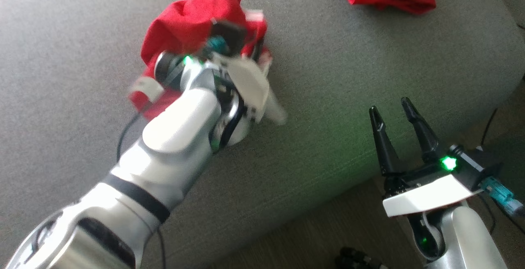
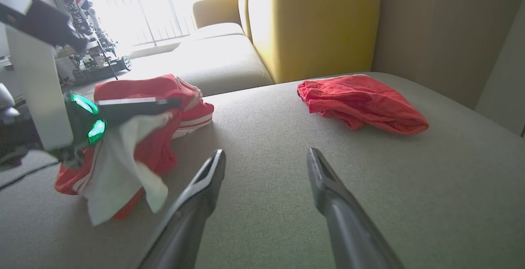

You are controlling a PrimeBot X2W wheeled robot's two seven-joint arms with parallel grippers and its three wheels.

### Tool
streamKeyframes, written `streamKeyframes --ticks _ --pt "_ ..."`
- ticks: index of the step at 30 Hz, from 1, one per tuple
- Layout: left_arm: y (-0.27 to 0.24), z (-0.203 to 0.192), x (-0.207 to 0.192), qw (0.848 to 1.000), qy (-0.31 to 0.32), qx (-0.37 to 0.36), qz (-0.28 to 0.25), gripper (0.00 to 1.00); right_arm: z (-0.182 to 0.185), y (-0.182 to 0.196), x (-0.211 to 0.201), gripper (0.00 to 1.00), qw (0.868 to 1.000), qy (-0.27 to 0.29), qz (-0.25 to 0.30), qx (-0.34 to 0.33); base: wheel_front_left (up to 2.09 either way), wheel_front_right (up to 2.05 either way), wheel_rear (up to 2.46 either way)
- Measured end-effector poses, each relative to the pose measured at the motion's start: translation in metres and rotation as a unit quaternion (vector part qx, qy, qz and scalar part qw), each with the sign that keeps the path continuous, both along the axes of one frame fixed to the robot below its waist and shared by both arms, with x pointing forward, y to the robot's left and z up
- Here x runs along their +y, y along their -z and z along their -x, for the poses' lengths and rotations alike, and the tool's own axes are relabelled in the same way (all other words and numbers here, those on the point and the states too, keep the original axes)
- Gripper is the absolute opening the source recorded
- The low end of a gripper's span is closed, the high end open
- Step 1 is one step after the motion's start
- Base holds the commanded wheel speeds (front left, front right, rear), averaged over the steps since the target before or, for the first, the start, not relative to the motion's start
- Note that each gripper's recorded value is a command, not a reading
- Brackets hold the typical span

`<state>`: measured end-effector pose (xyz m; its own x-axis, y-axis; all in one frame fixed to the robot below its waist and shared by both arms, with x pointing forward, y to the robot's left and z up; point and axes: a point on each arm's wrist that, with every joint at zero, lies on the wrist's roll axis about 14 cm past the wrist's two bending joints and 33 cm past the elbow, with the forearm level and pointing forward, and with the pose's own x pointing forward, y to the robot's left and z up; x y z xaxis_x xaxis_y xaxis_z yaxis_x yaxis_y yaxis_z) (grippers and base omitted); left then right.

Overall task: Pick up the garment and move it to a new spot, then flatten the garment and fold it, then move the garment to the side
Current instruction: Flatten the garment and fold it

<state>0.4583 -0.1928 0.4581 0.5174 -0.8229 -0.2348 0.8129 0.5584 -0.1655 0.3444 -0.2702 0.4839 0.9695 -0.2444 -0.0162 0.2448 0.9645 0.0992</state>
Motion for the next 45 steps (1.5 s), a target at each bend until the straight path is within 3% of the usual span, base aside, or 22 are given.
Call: streamKeyframes --ticks 3,4,6,8,12,17,20,24,25,26,27,28,31,34,39,45 --pt "-0.061 -0.013 -0.009 0.995 -0.014 0.002 0.101 0.00 0.003 -0.007 0.002 1.00 1.000 -0.003 -0.002 -0.012 0.00 0.00 0.00" --pt "-0.061 -0.013 -0.009 0.995 -0.014 0.002 0.101 0.00 0.003 -0.007 0.002 1.00 1.000 -0.003 -0.002 -0.012 0.00 0.00 0.00" --pt "-0.106 -0.021 -0.011 0.985 -0.022 0.014 0.171 0.00 0.007 -0.010 0.003 1.00 1.000 -0.003 -0.004 -0.017 0.00 0.00 0.00" --pt "-0.149 -0.031 -0.009 0.969 -0.034 0.036 0.242 0.00 0.014 -0.010 0.004 1.00 1.000 -0.001 -0.008 -0.018 0.00 0.00 0.00" --pt "-0.231 -0.044 0.001 0.922 -0.049 0.084 0.374 0.00 0.027 -0.010 0.004 1.00 1.000 0.005 -0.013 -0.019 0.00 0.00 0.00" --pt "-0.309 -0.049 0.015 0.885 -0.033 0.074 0.459 0.00 0.027 -0.014 0.001 1.00 1.000 0.007 -0.013 -0.028 0.00 0.00 0.00" --pt "-0.292 -0.067 0.034 0.872 -0.070 0.108 0.472 0.00 0.024 -0.018 0.001 1.00 0.999 0.005 -0.012 -0.036 0.00 0.00 0.00" --pt "-0.187 -0.082 0.071 0.871 -0.154 0.171 0.434 0.00 0.019 -0.021 0.004 1.00 0.999 -0.001 -0.012 -0.041 0.00 0.00 0.00" --pt "-0.147 -0.078 0.081 0.872 -0.181 0.195 0.411 0.18 0.019 -0.020 0.005 1.00 0.999 -0.002 -0.013 -0.039 0.00 0.00 0.00" --pt "-0.105 -0.071 0.092 0.875 -0.209 0.216 0.380 0.45 0.018 -0.017 0.007 1.00 0.999 -0.005 -0.014 -0.037 0.00 0.00 0.00" --pt "-0.061 -0.060 0.105 0.881 -0.237 0.234 0.336 0.81 0.017 -0.015 0.009 1.00 0.999 -0.009 -0.015 -0.033 0.00 0.00 0.00" --pt "-0.022 -0.045 0.116 0.890 -0.252 0.244 0.291 1.00 0.015 -0.014 0.011 1.00 0.999 -0.012 -0.014 -0.031 0.00 0.00 0.00" --pt "0.050 -0.008 0.146 0.920 -0.267 0.234 0.166 1.00 0.007 -0.013 0.013 1.00 0.999 -0.019 -0.011 -0.030 0.00 0.00 0.00" --pt "0.046 -0.011 0.160 0.946 -0.254 0.162 0.118 1.00 0.001 -0.010 0.016 1.00 0.999 -0.026 -0.008 -0.025 0.00 0.00 0.00" --pt "0.007 -0.034 0.175 0.951 -0.275 0.071 0.123 1.00 -0.005 -0.004 0.024 1.00 0.999 -0.038 -0.012 -0.018 0.00 0.00 0.00" --pt "0.028 -0.029 0.180 0.951 -0.283 0.083 0.089 1.00 -0.010 0.000 0.032 1.00 0.999 -0.051 -0.014 -0.011 0.00 0.00 0.00"
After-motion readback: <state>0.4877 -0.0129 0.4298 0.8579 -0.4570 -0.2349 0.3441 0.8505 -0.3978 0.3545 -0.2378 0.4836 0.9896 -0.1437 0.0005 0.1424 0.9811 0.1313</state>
